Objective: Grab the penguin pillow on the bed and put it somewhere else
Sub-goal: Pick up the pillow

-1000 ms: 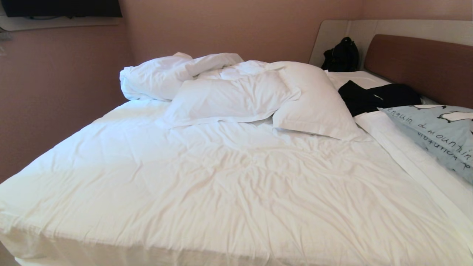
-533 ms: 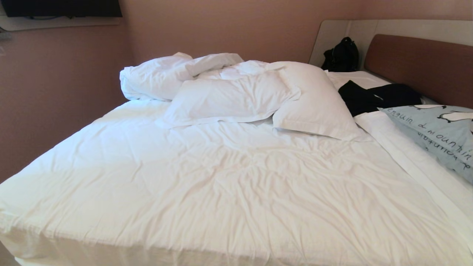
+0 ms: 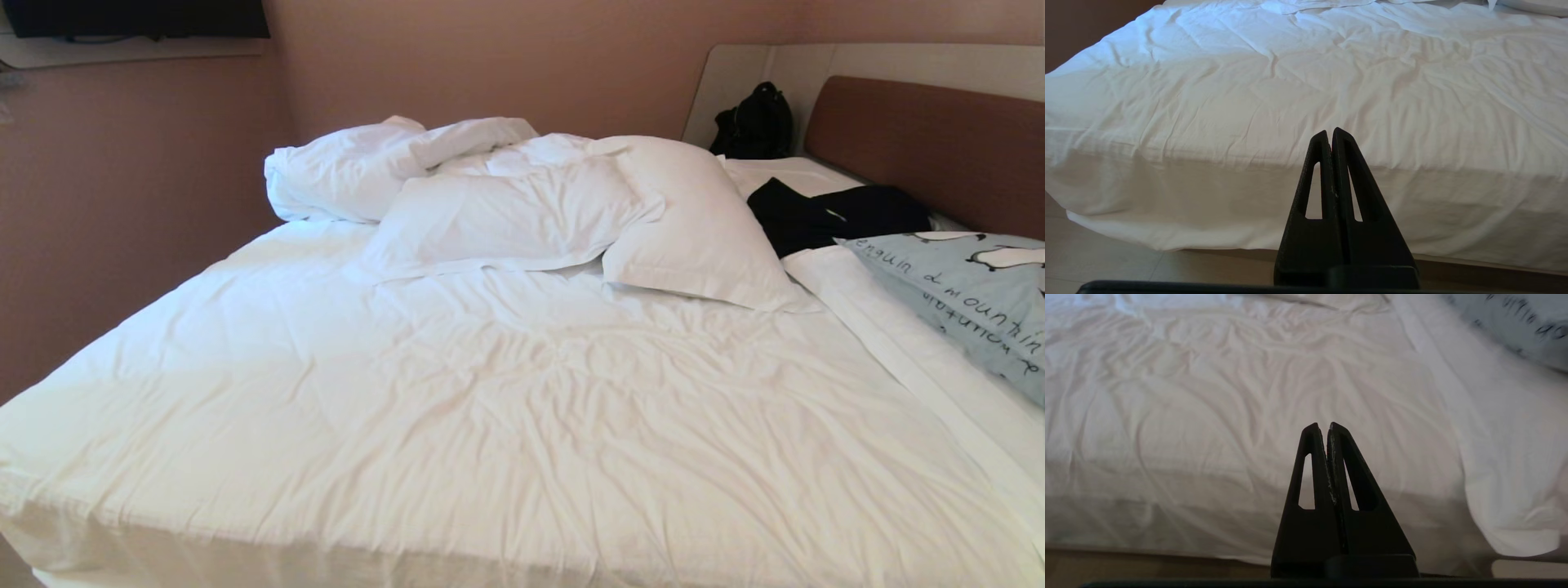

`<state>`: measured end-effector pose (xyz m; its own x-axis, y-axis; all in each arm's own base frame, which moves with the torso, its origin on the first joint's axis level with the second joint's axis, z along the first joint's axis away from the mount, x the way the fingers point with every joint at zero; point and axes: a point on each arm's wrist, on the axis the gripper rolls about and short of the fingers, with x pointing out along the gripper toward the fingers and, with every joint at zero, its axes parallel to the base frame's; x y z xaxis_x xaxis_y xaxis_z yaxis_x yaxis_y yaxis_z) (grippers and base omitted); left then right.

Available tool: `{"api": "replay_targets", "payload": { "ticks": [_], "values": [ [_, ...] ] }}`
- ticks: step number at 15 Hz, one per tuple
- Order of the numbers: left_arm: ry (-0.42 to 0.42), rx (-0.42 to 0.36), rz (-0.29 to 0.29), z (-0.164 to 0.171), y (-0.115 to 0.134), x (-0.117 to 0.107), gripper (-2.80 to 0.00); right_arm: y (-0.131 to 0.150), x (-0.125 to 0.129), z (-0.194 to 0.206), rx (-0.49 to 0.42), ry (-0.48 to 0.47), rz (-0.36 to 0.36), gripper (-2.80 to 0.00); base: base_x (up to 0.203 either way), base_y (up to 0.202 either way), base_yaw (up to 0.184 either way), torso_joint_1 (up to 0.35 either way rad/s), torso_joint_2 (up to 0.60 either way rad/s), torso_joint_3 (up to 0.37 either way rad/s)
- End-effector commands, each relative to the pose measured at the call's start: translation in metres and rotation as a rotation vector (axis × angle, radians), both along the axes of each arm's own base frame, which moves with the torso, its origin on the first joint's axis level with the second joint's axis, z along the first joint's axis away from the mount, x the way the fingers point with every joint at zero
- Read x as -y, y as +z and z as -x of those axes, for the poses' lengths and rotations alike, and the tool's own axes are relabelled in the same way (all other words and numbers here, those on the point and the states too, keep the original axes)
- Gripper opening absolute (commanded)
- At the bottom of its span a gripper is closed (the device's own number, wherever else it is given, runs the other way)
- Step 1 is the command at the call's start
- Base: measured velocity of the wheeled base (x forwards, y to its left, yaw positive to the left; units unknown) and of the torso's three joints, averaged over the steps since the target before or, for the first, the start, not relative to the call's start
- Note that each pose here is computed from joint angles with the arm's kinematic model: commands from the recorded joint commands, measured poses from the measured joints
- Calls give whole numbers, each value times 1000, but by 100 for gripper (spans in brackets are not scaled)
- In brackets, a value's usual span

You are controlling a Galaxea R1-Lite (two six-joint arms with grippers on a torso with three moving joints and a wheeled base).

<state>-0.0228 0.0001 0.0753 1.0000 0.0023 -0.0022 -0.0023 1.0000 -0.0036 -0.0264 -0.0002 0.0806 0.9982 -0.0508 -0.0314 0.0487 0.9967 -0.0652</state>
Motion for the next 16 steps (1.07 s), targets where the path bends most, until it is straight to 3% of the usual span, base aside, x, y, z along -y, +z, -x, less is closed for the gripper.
{"api": "replay_targets", "payload": {
  "ticks": [1,3,16],
  "values": [
    [1,-1,-1,0,0,0,-280,-6,-1,-2,-12,45,0,-280,0,0,0,0,0,0],
    [1,-1,-1,0,0,0,-280,-5,-1,-4,35,45,-16,-280,0,0,0,0,0,0],
    [1,-1,-1,0,0,0,-280,-5,-1,-4,35,44,-32,-280,0,0,0,0,0,0]
  ]
}}
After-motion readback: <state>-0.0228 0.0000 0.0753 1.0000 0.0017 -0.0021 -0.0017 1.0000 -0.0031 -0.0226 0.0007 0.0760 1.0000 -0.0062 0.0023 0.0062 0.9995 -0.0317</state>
